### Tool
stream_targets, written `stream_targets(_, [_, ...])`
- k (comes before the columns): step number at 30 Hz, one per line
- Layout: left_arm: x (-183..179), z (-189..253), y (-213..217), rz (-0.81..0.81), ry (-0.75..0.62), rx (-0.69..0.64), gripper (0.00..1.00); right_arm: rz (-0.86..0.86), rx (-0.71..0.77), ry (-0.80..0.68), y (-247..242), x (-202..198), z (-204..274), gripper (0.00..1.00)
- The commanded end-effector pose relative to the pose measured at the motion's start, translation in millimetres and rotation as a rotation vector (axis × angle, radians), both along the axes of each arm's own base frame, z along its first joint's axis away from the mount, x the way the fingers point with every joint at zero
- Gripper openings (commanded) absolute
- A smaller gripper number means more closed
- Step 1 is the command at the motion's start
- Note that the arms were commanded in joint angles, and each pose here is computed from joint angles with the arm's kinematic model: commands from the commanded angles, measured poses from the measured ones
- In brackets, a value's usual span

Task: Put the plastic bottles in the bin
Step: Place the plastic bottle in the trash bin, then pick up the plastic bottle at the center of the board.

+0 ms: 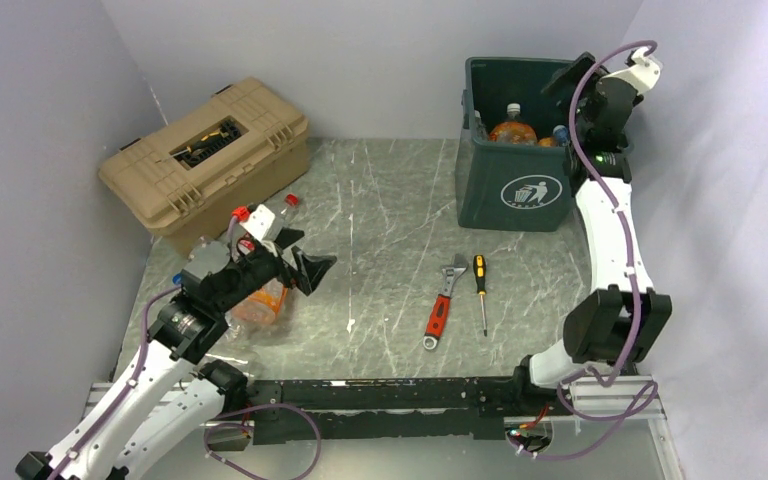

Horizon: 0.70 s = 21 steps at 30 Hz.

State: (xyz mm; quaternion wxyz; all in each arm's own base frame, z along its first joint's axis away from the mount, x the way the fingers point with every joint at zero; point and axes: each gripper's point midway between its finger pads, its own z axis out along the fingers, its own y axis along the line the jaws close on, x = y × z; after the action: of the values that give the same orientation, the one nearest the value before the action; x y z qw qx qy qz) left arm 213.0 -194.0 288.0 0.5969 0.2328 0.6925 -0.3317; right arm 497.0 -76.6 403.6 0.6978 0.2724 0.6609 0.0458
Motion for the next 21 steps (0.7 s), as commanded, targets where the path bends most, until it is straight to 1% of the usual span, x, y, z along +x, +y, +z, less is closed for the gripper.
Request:
stream_targets(1, [27,19,32,0.260,0.010,-0.047,1.00,0.209,-0.058,-0.387,82,-62,143,0.96])
stream_targets(3, [38,11,47,0.363,0.029,-0.017,1.00,0.334,-0.095,-0.454,137,-94,169,0.95])
stream_targets(6, [52,-6,71,0.530,0.093,0.046,0.99,0.512,-0.086,-0.510,196,-136,175,0.95])
stream_targets(8, [60,-15,89,0.651,0.142,0.110,0.99,0.621,-0.045,-0.482,226,-154,148,0.94])
stream_targets(11, [65,-26,105,0.742,0.188,0.200,1.00,0.740,0.025,-0.425,258,-179,98,0.93])
stream_targets(14, [67,-33,112,0.778,0.213,0.263,0.99,0.795,0.090,-0.340,270,-198,37,0.92])
stream_targets(16, [66,-37,116,0.808,0.236,0.274,0.99,0.821,0.119,-0.263,275,-207,-8,0.91])
stream_targets(18, [64,-40,113,0.798,0.264,0.279,0.99,0.852,0.104,-0.173,278,-216,-56,0.90])
stream_targets(19, [63,-43,111,0.786,0.286,0.291,0.99,0.854,0.094,-0.138,277,-220,-71,0.90])
stream_targets(21, [60,-52,108,0.766,0.353,0.347,0.99,0.862,0.097,-0.075,275,-228,-104,0.90])
